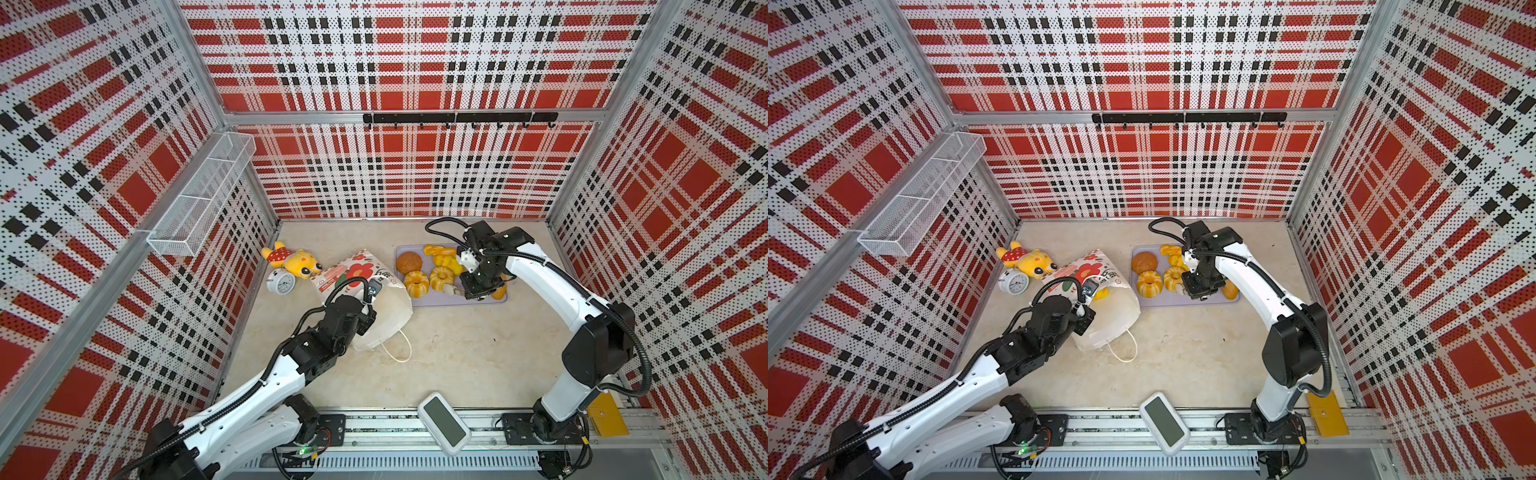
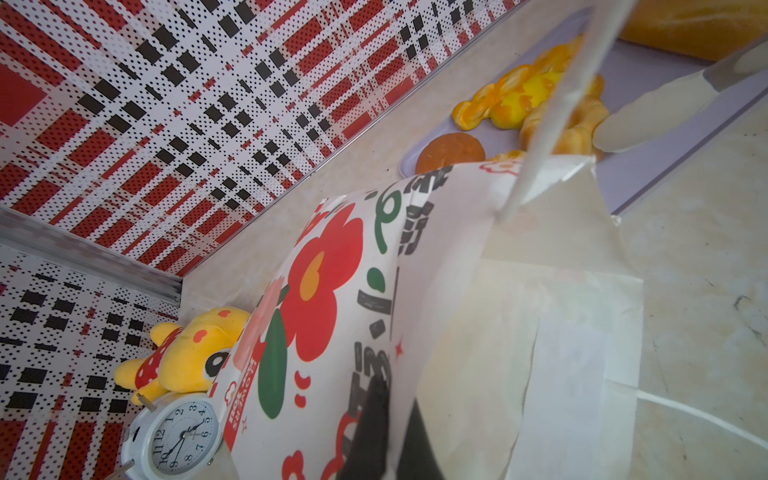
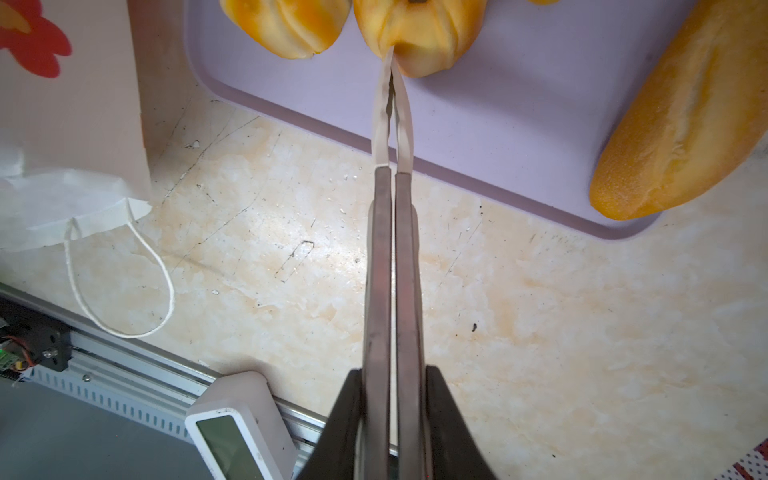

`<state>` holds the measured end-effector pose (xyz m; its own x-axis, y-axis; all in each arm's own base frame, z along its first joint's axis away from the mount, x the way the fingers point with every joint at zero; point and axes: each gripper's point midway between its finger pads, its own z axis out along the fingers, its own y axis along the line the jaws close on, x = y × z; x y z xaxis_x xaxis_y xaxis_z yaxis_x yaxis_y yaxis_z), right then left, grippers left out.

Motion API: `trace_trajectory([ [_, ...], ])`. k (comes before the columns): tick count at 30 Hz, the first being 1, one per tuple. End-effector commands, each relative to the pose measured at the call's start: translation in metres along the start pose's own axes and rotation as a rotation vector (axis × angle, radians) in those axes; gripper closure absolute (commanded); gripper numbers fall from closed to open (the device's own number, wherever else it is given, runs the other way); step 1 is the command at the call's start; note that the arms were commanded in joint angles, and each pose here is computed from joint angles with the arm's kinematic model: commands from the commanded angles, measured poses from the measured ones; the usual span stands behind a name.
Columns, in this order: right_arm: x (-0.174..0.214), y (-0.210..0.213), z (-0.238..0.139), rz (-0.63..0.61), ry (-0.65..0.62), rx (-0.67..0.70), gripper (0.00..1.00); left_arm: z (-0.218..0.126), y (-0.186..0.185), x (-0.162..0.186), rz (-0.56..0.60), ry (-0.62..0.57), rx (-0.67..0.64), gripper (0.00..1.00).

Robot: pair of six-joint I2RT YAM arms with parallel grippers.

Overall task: Take the fake bread out of the paper bag
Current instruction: 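Swing the right gripper's tongs back into the bag mouth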

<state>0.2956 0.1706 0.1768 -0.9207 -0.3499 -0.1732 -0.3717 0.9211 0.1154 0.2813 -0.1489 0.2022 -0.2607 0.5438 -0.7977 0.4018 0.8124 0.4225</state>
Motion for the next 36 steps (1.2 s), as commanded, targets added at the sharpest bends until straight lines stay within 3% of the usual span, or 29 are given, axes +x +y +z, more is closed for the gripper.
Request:
trace_trajectory([
  [1,0.015,0.026,-0.041,-0.003,-0.125,-0.098,1.00,-0.003,-0.001,0.004,0.005,0.003,-0.003,1.00],
  [7,0.055,0.078,-0.070,0.002,-0.249,-0.297,0.97,-0.003,-0.006,0.005,0.017,0.000,0.004,1.00],
  [11,0.080,0.127,-0.067,-0.233,-0.269,-0.305,0.91,-0.003,-0.012,0.006,0.037,0.001,0.019,1.00],
  [14,0.083,0.148,-0.048,-0.341,-0.306,-0.300,0.92,-0.001,-0.016,0.006,0.041,0.003,0.031,1.00],
  [16,0.078,0.165,-0.037,-0.433,-0.397,-0.305,0.92,-0.001,-0.016,0.007,0.040,0.006,0.033,1.00],
  [26,0.018,0.161,0.002,-0.434,-0.680,-0.119,0.79,-0.003,-0.017,0.007,0.025,-0.006,0.035,1.00],
  [30,0.000,0.171,0.014,-0.454,-0.677,-0.096,0.65,-0.001,-0.019,0.007,0.032,-0.006,0.043,1.00],
  [36,-0.019,0.187,0.037,-0.463,-0.602,-0.157,0.60,0.000,-0.022,0.007,0.039,-0.005,0.049,1.00],
])
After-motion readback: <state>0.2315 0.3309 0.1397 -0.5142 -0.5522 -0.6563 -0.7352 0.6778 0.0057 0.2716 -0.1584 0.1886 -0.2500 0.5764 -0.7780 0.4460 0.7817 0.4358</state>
